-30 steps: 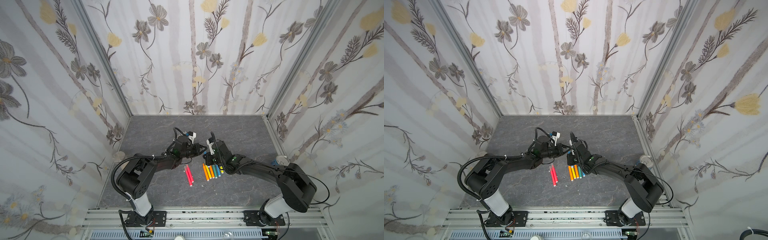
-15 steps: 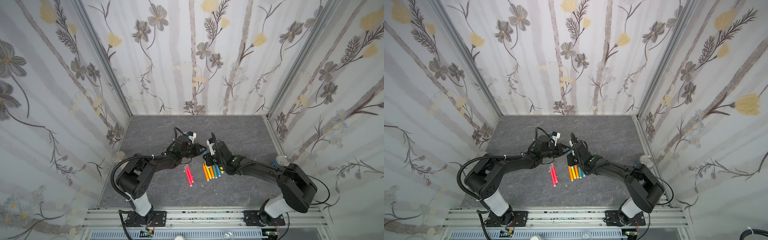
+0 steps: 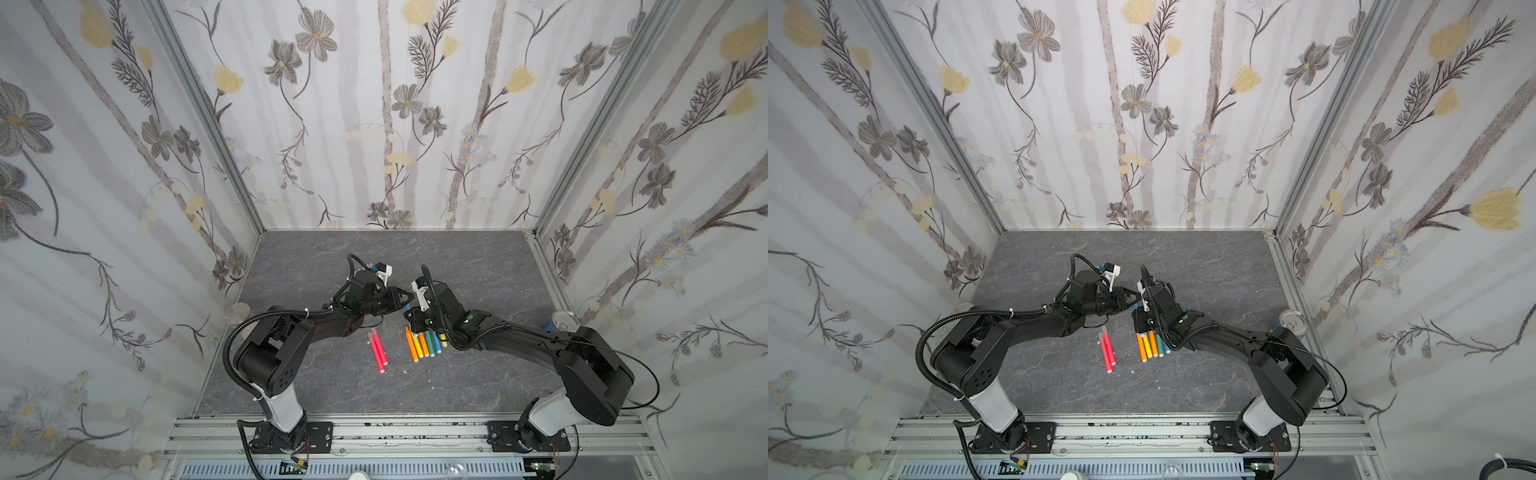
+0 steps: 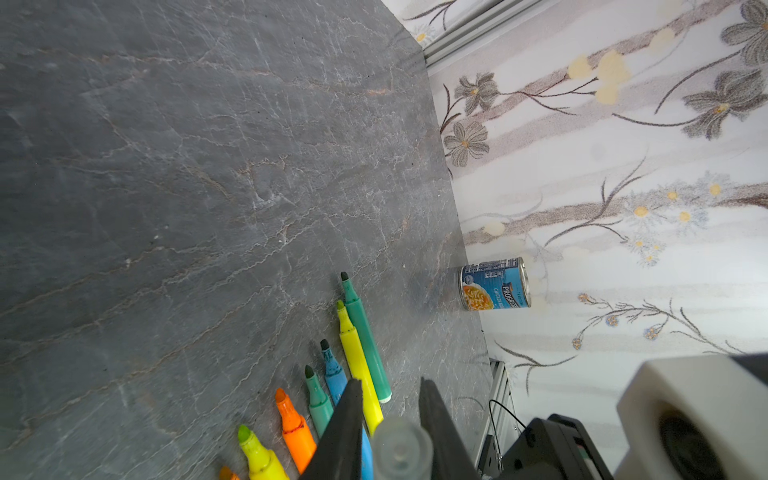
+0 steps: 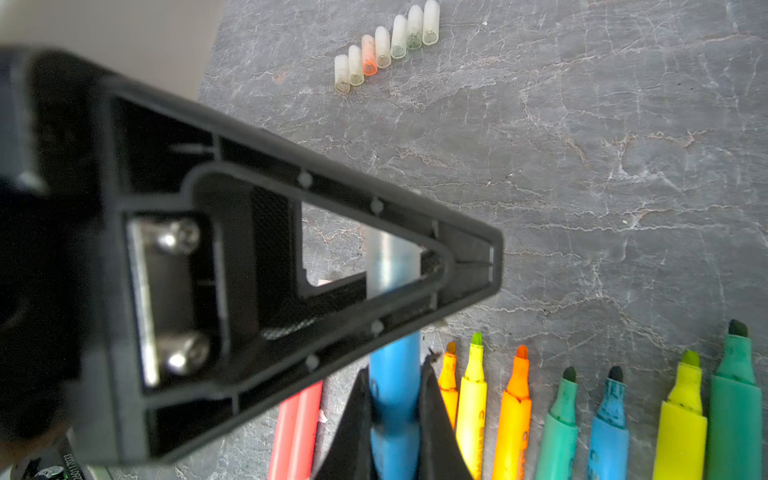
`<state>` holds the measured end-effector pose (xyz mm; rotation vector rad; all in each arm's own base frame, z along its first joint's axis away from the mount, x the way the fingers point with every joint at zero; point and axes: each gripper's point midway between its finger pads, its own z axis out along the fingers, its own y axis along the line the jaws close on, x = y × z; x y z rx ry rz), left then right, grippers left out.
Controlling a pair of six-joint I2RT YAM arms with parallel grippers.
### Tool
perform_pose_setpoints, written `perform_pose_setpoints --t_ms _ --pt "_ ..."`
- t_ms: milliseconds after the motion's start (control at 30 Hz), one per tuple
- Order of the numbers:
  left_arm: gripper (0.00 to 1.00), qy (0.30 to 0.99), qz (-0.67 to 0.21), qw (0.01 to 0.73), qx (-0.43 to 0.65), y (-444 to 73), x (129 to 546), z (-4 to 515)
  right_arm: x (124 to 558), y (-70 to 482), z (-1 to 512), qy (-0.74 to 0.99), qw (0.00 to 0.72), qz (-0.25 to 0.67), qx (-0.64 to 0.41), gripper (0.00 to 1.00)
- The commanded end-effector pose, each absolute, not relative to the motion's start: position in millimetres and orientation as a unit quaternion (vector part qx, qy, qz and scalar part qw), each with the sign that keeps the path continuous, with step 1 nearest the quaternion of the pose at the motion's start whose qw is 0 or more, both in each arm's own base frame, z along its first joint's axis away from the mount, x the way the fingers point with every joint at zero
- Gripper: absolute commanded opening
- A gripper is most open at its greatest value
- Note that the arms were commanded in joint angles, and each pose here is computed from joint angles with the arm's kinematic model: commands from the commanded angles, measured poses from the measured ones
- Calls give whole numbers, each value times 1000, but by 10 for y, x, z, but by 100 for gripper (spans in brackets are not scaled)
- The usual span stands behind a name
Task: Open the pen caps
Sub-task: 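Pull the clear cap off the blue highlighter with the left gripper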
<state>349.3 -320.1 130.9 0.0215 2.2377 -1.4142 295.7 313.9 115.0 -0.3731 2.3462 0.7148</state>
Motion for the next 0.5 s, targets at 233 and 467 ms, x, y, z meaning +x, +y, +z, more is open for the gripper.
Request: perform_pose_setpoints --t_ms 233,467 --pt "19 815 -514 268 6 -3105 3598 1395 2930 3145 1151 891 325 279 -147 0" --pt "10 813 -518 266 7 -3109 3580 1415 2937 3157 1158 890 326 281 -146 0"
